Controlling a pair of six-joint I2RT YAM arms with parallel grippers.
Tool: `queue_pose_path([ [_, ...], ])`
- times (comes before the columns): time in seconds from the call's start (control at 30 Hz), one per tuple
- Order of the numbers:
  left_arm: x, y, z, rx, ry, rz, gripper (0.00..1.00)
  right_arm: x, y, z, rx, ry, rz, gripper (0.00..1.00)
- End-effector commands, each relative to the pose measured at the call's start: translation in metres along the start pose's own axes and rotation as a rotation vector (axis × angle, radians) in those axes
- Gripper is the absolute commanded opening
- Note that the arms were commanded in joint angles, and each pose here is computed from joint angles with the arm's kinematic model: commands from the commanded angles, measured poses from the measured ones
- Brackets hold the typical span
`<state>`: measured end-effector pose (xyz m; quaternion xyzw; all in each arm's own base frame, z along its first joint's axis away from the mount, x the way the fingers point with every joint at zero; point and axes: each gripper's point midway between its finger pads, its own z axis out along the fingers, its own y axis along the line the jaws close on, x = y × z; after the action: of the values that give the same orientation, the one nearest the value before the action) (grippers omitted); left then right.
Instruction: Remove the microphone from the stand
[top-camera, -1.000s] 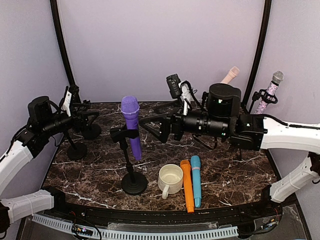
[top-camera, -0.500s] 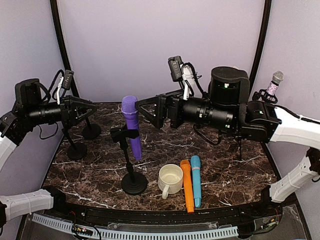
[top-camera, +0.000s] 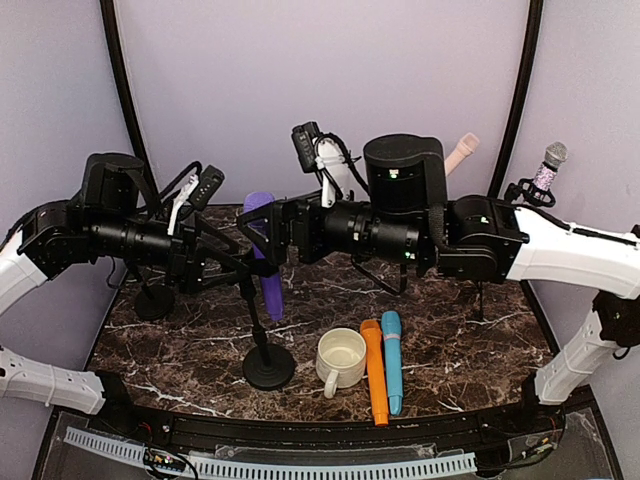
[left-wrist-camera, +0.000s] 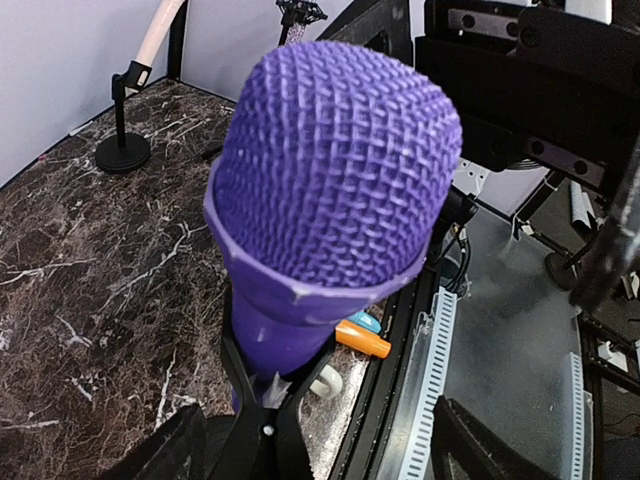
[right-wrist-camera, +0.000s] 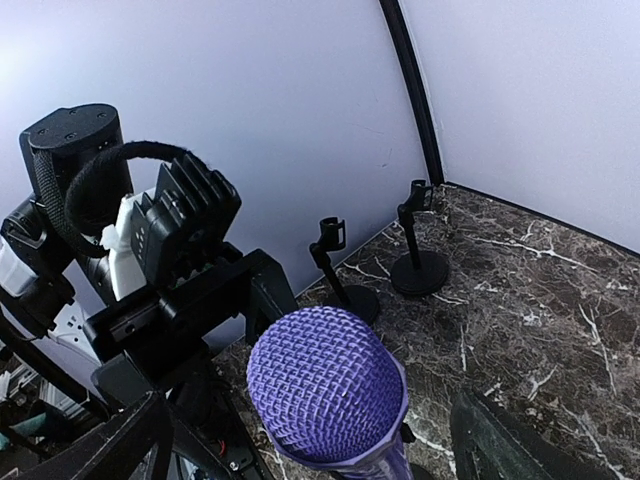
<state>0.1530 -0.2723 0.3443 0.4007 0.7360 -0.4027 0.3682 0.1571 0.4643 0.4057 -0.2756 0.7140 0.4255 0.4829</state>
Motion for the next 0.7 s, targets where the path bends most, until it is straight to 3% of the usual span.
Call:
queue_pose_path([
  [0.0, 0.0, 0.009, 0.002, -0.104, 0.025, 0.078, 0.79, -0.012, 0.006, -0.003, 0.008, -0.04, 0.016, 0.97],
  [0.07, 0.002, 0.014, 0.003, -0.13, 0.03, 0.096, 0.79, -0.011, 0.006, -0.004, 0.002, -0.043, 0.023, 0.97],
  [0.33, 0.014, 0.021, 0.007, -0.157, 0.043, 0.161, 0.61, -0.008, 0.001, -0.014, 0.001, -0.067, 0.046, 0.97],
  [0.47, 0.0, 0.013, 0.006, -0.126, -0.001, 0.186, 0.52, -0.006, -0.003, -0.015, 0.018, -0.066, 0.046, 0.96],
  [0.67, -0.005, 0.007, 0.005, -0.095, -0.013, 0.201, 0.53, -0.003, -0.004, -0.012, 0.026, -0.052, 0.035, 0.98],
])
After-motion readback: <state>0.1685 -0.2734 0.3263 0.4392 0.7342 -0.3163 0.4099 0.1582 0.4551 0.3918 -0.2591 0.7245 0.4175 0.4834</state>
